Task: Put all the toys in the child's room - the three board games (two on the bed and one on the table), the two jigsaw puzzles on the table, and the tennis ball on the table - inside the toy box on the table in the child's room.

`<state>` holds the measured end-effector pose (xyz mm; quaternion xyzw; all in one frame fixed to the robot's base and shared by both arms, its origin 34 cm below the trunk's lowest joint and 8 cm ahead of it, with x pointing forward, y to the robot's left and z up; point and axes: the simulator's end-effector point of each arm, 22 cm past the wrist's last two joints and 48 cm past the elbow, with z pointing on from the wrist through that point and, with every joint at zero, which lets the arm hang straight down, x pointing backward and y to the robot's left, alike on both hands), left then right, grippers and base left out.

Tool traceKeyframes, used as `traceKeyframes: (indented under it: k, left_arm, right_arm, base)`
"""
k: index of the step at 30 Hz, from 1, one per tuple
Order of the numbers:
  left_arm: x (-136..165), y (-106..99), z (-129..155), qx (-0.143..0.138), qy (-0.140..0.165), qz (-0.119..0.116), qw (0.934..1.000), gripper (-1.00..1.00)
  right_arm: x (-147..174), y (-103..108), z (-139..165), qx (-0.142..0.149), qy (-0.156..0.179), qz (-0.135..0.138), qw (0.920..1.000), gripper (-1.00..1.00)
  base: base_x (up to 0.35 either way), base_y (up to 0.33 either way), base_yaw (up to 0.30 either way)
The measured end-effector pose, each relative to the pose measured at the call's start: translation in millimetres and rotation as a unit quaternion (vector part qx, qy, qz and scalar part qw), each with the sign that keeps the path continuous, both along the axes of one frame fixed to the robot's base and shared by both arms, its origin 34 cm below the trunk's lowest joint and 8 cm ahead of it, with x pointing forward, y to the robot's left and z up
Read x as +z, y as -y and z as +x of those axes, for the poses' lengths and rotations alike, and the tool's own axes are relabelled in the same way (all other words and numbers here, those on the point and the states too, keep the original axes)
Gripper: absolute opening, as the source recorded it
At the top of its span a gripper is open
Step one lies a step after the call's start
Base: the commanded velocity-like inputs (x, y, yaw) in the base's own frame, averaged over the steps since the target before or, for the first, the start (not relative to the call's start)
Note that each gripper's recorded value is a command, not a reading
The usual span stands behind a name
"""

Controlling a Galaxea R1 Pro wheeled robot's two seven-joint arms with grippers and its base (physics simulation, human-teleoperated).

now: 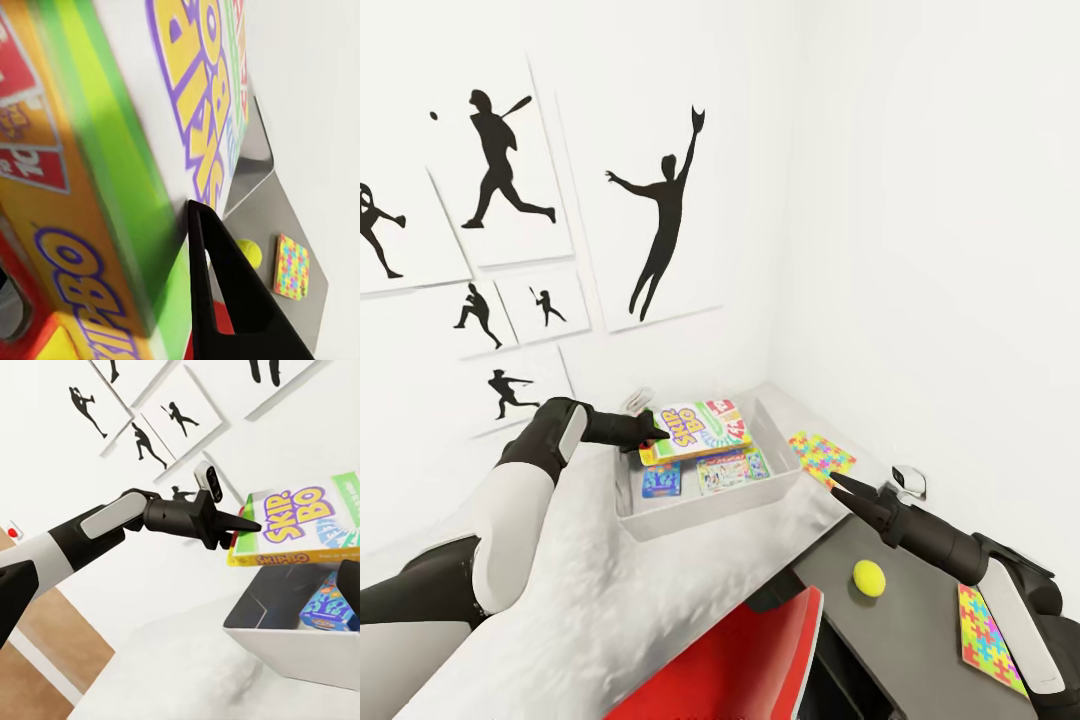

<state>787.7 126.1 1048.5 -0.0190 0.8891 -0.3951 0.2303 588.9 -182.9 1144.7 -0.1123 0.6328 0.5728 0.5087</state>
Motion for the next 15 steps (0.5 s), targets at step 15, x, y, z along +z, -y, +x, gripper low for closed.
traceKeyframes:
  k: [15]
  left_arm:
    - [-12, 8, 2, -0.004, -0.006, -0.006, 1.0000, -1.00]
  right_arm:
    - [-13, 0, 3, 0.000, -0.013, -0.003, 0.9999, 1.00]
  base:
    - [0.000, 0.000, 0.000]
